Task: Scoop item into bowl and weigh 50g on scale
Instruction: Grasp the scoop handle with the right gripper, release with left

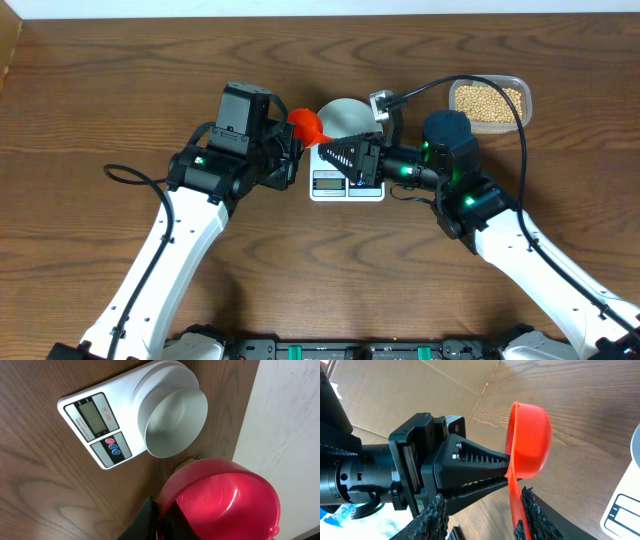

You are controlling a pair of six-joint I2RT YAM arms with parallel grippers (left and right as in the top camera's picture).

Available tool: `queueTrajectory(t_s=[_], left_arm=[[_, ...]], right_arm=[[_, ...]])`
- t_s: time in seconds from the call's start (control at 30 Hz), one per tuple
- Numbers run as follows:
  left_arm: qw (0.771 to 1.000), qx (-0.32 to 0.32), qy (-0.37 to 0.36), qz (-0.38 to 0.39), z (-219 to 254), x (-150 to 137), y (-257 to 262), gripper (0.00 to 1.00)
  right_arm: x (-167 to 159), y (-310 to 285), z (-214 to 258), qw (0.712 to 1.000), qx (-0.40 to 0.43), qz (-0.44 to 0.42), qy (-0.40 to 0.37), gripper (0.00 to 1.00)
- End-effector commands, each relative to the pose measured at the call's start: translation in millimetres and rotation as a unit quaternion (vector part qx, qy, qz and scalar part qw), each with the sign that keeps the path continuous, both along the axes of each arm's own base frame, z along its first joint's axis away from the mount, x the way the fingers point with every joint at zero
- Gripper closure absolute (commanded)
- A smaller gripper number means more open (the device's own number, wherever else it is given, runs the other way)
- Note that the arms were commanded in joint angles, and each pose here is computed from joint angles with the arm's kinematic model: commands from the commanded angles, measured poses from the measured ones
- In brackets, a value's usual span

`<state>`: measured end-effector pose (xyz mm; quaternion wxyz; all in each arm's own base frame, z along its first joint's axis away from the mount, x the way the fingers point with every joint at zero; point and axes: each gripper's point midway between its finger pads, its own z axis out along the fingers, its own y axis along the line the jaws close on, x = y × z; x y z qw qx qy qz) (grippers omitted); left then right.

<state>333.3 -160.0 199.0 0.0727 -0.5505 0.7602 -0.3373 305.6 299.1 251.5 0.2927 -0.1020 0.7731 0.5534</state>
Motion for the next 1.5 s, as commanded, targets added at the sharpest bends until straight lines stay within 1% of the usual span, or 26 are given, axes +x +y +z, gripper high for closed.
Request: queueTrajectory(t_s=[0.0, 0.1, 0.3, 0.4, 0.6, 0.77, 0.9, 0.93, 1.07, 1.1, 1.13, 1.33, 1.4, 1.43, 1.47], left_arm=[[1.0, -0.009, -0.014, 0.002, 13.3, 3.8, -3.1, 0.93], [1.0, -0.016, -0.012, -0.004, 14.0, 2.2, -6.0, 0.93], [1.0, -0.016, -0.012, -0.006, 14.0, 2.1, -6.0, 0.92], [1.0, -0.016, -0.012, -0.005, 14.0, 2.1, -6.0, 0.93], [1.0, -0.024, -0.009, -0.012, 14.9, 0.3, -9.3, 0.92], [1.0, -0.024, -0.009, -0.012, 14.9, 0.3, -9.3, 0.93], [1.0, -0.024, -0.009, -0.013, 14.9, 0.2, -9.4, 0.93], [1.0, -0.024, -0.009, -0.013, 14.9, 0.2, -9.4, 0.93], [1.0, -0.024, -0.009, -0.013, 14.9, 0.2, -9.4, 0.93], [1.0, -0.024, -0.009, -0.013, 14.9, 0.2, -9.4, 0.93], [1.0, -0.024, -0.009, -0.013, 14.9, 0.2, -9.4, 0.92], [1.0, -0.023, -0.008, -0.012, 14.3, -0.4, -9.0, 0.93], [1.0, -0.023, -0.007, -0.012, 14.0, -0.7, -8.9, 0.5], [1.0, -0.023, -0.006, -0.012, 13.8, -0.9, -8.9, 0.22], [1.0, -0.023, -0.006, -0.012, 13.8, -0.9, -8.9, 0.07]], right_arm=[[3.3, 0.9, 5.7, 1.0, 0.0, -0.007, -0.01, 0.55], [5.0, -0.2, 3.6, 1.0, -0.004, -0.014, -0.007, 0.6], [6.0, -1.2, 1.0, 1.0, -0.008, -0.019, -0.003, 0.65], [6.1, -1.2, 1.1, 1.0, -0.008, -0.019, -0.003, 0.7], [6.0, -1.2, 1.1, 1.0, -0.008, -0.018, -0.003, 0.73], [6.0, -1.2, 1.0, 1.0, -0.008, -0.018, -0.003, 0.8], [5.9, -1.3, 0.4, 1.0, -0.009, -0.019, -0.002, 0.83], [5.8, -1.3, 0.3, 1.0, -0.009, -0.018, -0.001, 0.87], [5.9, -1.3, 0.3, 1.0, -0.009, -0.019, -0.001, 0.93], [5.8, -1.3, 0.2, 1.0, -0.009, -0.019, -0.001, 0.98], [5.8, -1.3, 0.2, 1.0, -0.009, -0.019, -0.001, 0.99], [5.8, -1.4, 0.1, 1.0, -0.009, -0.019, -0.001, 0.99], [6.0, -1.5, 0.1, 1.0, -0.009, -0.019, -0.001, 0.99], [6.4, -1.8, -0.6, 1.0, -0.01, -0.021, 0.0, 0.99], [7.0, -2.2, -1.0, 1.0, -0.011, -0.023, 0.0, 0.99]])
